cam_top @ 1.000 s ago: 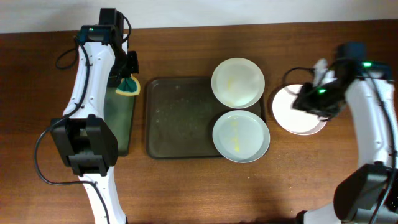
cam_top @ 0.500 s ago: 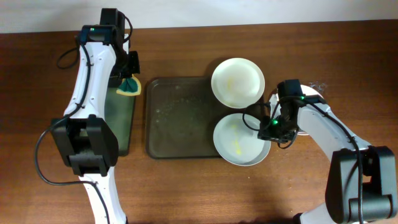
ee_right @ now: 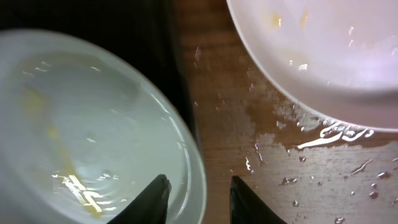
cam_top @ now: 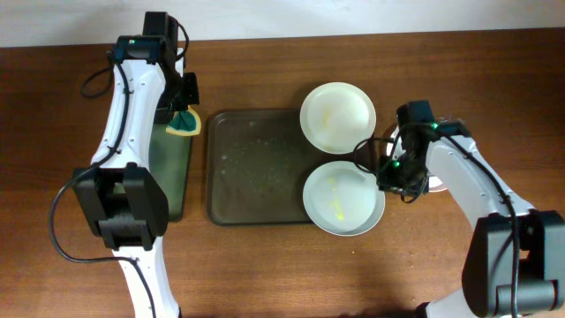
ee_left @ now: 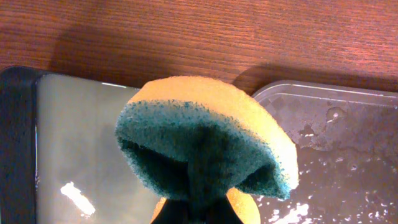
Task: Clean dirty plates on tray and stack at the side
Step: 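Grip the pale green plate rim with the right gripper, tilt it, then scrub the pale green plate with the sponge in the left gripper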
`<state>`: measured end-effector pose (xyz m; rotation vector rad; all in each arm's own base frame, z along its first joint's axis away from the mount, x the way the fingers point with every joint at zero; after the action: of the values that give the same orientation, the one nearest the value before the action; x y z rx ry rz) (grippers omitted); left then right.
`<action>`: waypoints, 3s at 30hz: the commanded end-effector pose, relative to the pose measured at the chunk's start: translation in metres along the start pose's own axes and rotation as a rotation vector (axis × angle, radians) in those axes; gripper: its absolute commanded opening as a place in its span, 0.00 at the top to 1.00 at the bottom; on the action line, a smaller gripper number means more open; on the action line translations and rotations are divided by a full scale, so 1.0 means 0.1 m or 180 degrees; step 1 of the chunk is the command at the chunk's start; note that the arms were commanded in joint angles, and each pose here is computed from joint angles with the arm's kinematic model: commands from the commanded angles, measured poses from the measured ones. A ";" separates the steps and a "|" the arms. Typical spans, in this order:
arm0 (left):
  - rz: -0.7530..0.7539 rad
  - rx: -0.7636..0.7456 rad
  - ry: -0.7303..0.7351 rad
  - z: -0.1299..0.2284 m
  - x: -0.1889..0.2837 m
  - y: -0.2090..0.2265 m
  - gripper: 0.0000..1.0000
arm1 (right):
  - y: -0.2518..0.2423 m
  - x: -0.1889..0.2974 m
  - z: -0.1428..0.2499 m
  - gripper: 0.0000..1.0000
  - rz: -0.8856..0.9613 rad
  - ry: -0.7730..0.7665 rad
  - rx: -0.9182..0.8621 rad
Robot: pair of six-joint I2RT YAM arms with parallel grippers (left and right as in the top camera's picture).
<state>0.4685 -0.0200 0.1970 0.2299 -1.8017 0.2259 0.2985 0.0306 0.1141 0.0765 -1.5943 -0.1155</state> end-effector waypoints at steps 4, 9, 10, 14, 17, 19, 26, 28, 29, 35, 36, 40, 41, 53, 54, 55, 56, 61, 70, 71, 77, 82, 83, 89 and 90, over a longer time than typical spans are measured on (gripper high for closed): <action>0.0039 0.0029 -0.0031 -0.01 0.03 -0.03 1.00 | -0.01 -0.27 0.17 0.78 -0.0077 0.0098 -0.0097; 0.0040 0.0029 -0.0033 -0.01 0.03 -0.03 1.00 | 0.09 -0.38 0.27 0.88 -0.0173 0.0157 -0.0071; 0.0040 0.0029 -0.0033 -0.01 0.03 -0.03 1.00 | 0.09 -0.37 0.26 0.93 -0.0174 0.0154 -0.0071; 0.0040 0.0019 -0.0033 -0.01 0.03 -0.03 1.00 | 0.09 -0.37 0.28 0.96 -0.0158 0.0176 -0.0076; 0.0040 0.0019 -0.0033 -0.01 0.03 -0.03 1.00 | 0.10 -0.28 0.26 0.96 -0.0139 0.0246 -0.0084; 0.0040 0.0019 -0.0033 -0.01 0.03 -0.03 1.00 | 0.13 -0.12 0.22 0.96 -0.0138 0.0263 -0.0084; 0.0040 0.0019 -0.0033 -0.01 0.03 -0.03 1.00 | 0.67 0.18 0.04 0.96 -0.0373 0.0039 0.0063; 0.0042 0.0021 -0.0041 -0.02 0.03 -0.03 1.00 | 0.98 0.14 -0.05 0.96 -0.0465 -0.0242 -0.0012; 0.0044 0.0021 -0.0046 -0.02 0.03 -0.03 1.00 | 1.15 0.10 -0.12 0.96 -0.0441 -0.0436 -0.0116; 0.0049 0.0022 -0.0055 -0.03 0.03 -0.03 1.00 | 1.77 -0.40 -0.23 0.96 -0.0457 -0.0738 -0.0261; 0.0049 0.0022 -0.0055 -0.03 0.03 -0.03 1.00 | 1.79 -0.48 -0.23 0.96 -0.0442 -0.0702 -0.0282; 0.0052 0.0022 -0.0065 -0.03 0.03 -0.03 1.00 | 1.82 -0.71 -0.21 0.96 -0.0475 -0.0520 -0.0266; 0.0052 0.0022 -0.0065 -0.03 0.03 -0.03 1.00 | 1.82 -0.72 -0.20 0.96 -0.0482 -0.0502 -0.0260; 0.0411 -0.0278 0.0030 0.01 0.04 -0.18 1.00 | 1.45 -0.61 -0.49 0.81 -0.0909 -0.0354 0.0485; 0.0416 -0.0292 0.0033 0.02 0.04 -0.20 1.00 | 1.46 -0.63 -0.48 0.82 -0.0912 -0.0338 0.0495; 0.0423 -0.0323 0.0035 0.04 0.05 -0.24 1.00 | 1.48 -0.65 -0.47 0.82 -0.0916 -0.0326 0.0506; 0.0428 -0.0346 0.0037 0.05 0.05 -0.28 1.00 | 1.49 -0.66 -0.47 0.85 -0.0917 -0.0322 0.0512; 0.0446 -0.0521 0.0124 0.20 0.00 -0.51 1.00 | 1.54 -0.65 -0.43 0.96 -0.1038 -0.0192 0.0150; 0.0442 -0.0580 0.0184 0.29 -0.16 -0.60 1.00 | 1.52 -0.63 -0.48 0.73 -0.1141 -0.0354 0.0872; 0.0446 -0.0580 0.0173 0.29 -0.16 -0.60 1.00 | 1.49 -0.62 -0.52 0.73 -0.1131 -0.0418 0.0975; 0.0461 -0.0580 0.0131 0.26 -0.16 -0.61 1.00 | 1.47 -0.59 -0.66 0.74 -0.1079 -0.0715 0.1200; 0.0463 -0.0588 0.0136 0.27 -0.16 -0.62 1.00 | 1.48 -0.60 -0.62 0.92 -0.1086 -0.0611 0.0950; 0.0462 -0.0595 0.0143 0.28 -0.16 -0.63 1.00 | 1.50 -0.61 -0.59 0.96 -0.1088 -0.0557 0.0869; 0.0447 -0.0734 0.0271 0.45 -0.20 -0.79 1.00 | 1.66 -0.69 -0.41 0.96 -0.0971 -0.0289 0.0303; 0.0435 -0.0739 0.0316 0.49 -0.21 -0.81 1.00 | 1.68 -0.69 -0.40 0.96 -0.0954 -0.0283 0.0253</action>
<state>0.4596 -0.0958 0.1749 -0.0324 -1.7712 0.1500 0.3501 0.1934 0.0740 0.4797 -1.7046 -0.2362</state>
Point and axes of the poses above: each gripper's point midway between its finger pads, its own x axis back along the fingers, its own y axis along the line the jaws close on, z = x × y, the point moved 7 cm from there along x, back along the fingers, and after that the axes turned 10 degrees about x, right-handed, at the moved point
